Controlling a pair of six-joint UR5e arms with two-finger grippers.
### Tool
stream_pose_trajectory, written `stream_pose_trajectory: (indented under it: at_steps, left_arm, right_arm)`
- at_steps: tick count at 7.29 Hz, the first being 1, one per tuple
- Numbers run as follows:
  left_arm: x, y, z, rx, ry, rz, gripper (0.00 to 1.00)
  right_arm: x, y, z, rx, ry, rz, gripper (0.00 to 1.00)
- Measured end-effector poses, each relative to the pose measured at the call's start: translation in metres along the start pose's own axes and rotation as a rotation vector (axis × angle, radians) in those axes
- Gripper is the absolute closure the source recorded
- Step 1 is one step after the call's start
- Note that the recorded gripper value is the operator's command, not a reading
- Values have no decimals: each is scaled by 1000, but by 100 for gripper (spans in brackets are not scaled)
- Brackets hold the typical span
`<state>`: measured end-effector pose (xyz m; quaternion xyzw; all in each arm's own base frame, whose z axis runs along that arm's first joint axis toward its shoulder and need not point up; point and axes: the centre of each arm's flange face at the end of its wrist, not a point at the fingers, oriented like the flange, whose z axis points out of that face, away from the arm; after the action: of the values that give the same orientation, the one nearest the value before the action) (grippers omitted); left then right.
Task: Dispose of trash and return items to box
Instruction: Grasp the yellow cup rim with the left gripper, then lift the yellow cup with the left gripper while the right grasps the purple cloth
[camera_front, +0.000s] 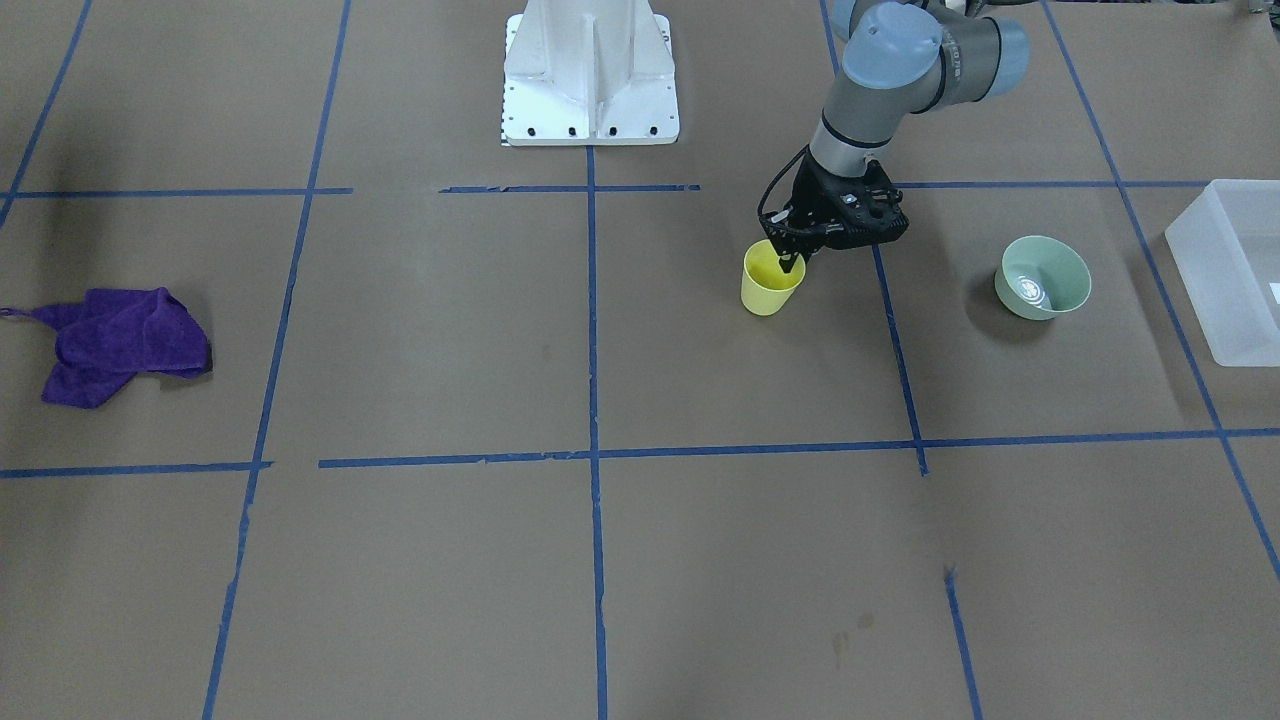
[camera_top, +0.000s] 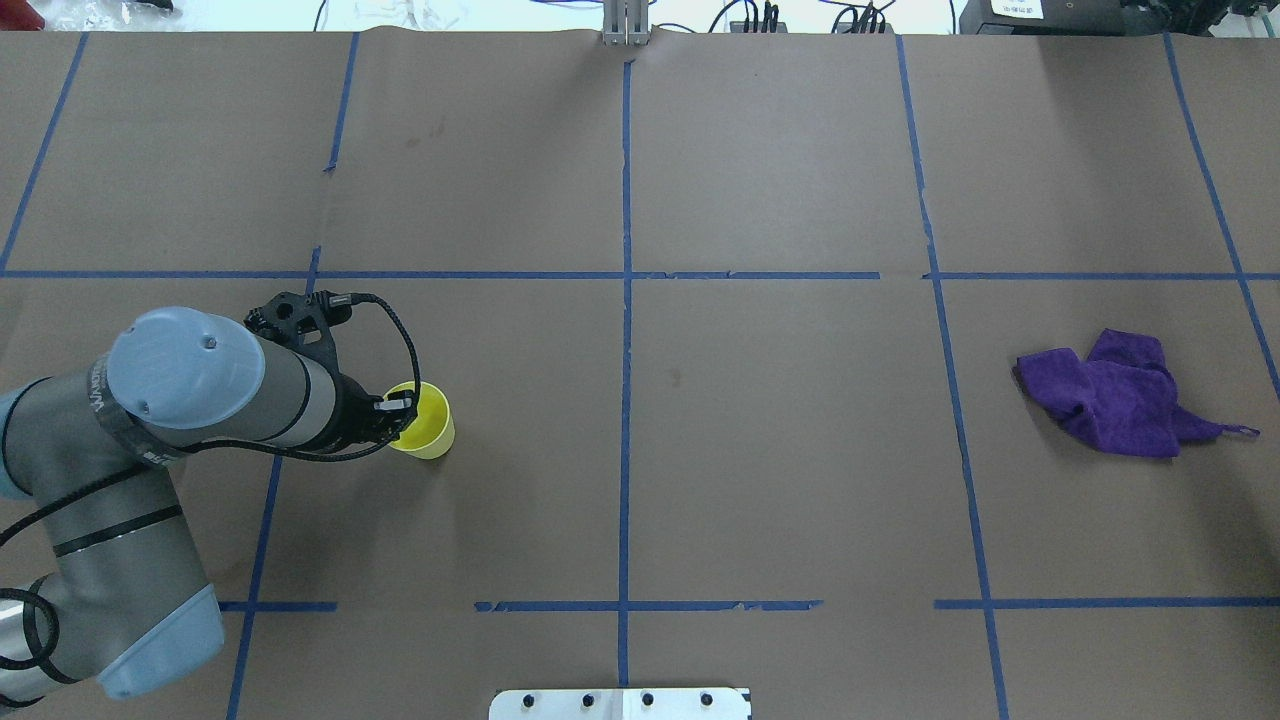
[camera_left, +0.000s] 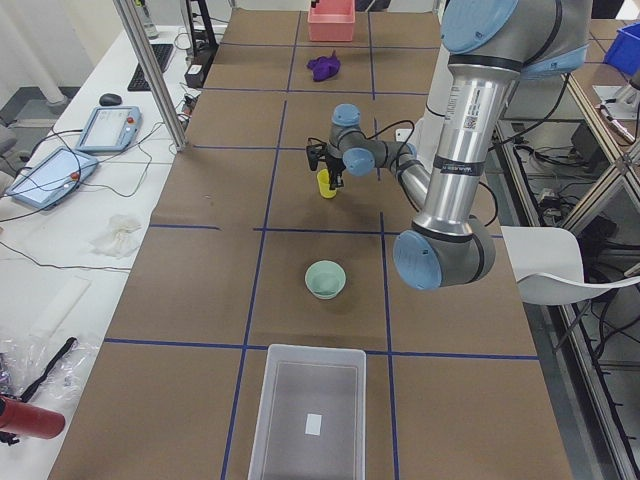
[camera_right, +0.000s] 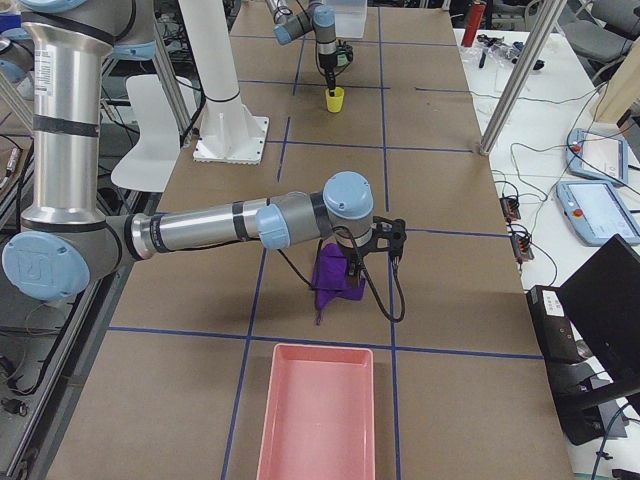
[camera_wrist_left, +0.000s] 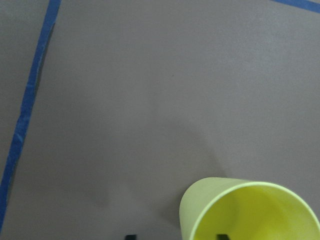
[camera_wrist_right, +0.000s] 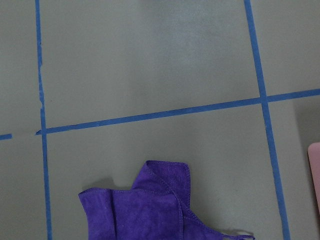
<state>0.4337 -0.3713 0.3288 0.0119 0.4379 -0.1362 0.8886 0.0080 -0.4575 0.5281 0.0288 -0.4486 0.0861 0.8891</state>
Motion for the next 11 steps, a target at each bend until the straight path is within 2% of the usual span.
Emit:
stream_pose_trajectory:
  at_steps: [2,4,6,8,10,11]
  left_arm:
    - [-1,-24,-37,21,28,-34,100]
    - [-11,-63,-90,56,37,-87,100]
    - [-21,-86,-115,94,29,-71,100]
    - [-38,-115,-135,142,2,-35,100]
    - [-62,-144,-157,188,-30,13,100]
    - [-81,-159,-170,204,-43,44,100]
  right_arm:
    - [-24,3,20,-27,24,-35,0]
    - [-72,16,64,-45,81,-73,0]
    - [-119,43,116,-24,112,-91,0]
    - [-144,73,165,-46,161,-139,0]
    - [-146,87,201,-75,211,-175,0]
    - [-143,89,214,-87,230,-182,50]
